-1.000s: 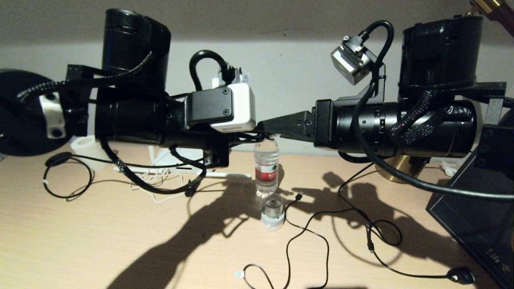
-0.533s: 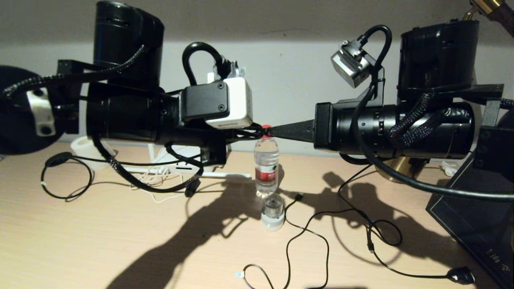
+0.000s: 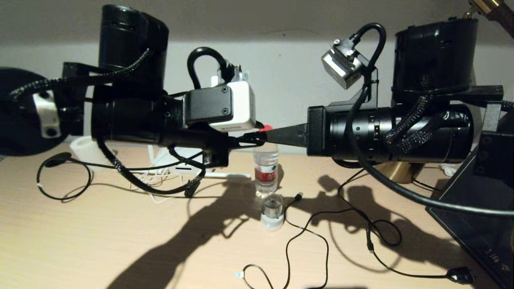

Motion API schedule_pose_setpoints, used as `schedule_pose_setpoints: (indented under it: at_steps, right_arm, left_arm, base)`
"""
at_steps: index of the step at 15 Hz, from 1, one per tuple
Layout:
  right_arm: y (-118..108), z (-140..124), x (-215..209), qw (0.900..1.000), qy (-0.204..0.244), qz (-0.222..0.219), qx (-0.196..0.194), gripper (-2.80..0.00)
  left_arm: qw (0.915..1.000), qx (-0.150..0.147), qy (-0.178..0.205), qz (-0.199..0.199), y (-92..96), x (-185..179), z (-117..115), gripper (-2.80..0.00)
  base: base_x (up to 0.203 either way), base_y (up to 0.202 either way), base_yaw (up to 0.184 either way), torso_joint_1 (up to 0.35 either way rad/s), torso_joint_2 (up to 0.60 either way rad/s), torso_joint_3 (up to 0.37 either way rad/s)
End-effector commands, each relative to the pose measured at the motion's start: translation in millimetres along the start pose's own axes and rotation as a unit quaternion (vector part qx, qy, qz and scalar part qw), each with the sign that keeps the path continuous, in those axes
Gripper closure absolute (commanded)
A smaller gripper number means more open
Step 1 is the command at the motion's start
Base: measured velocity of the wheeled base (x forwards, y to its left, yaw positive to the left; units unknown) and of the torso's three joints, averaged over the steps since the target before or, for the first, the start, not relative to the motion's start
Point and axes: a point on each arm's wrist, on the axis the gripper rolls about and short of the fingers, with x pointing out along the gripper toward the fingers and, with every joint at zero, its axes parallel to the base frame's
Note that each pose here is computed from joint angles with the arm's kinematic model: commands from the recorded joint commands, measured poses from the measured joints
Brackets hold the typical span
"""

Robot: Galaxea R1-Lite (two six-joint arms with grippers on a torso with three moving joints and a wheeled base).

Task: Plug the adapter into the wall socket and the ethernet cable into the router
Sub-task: Hand it to the other hand

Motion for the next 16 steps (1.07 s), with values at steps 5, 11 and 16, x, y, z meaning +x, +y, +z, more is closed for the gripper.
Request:
schedule_pose_setpoints:
  at_steps: [5, 11, 16]
  right_arm:
    - [-5, -1, -2, 1.000, -0.002, -0.014, 0.024, 0.00]
    - [-6, 24, -8, 0.980, -0.026, 0.019, 0.195, 0.00]
    - [-7, 38, -11, 0.957, -0.018, 0.055, 0.284, 0.00]
  left_arm:
    - [0.9984, 0.024, -0.016, 0.048, 1.0, -4, -1, -2.80]
    - [0.9857, 0.068, -0.086, 0.128, 3.9, -10, -25, -2.80]
    - [0.9709, 0.110, -0.134, 0.165, 1.2, -10, -56, -2.80]
  base:
    - [0.000, 0.000, 0.000, 0.000, 0.00, 0.000]
    - [0.000, 0.000, 0.000, 0.000, 0.00, 0.000]
    - [0.000, 0.000, 0.000, 0.000, 0.00, 0.000]
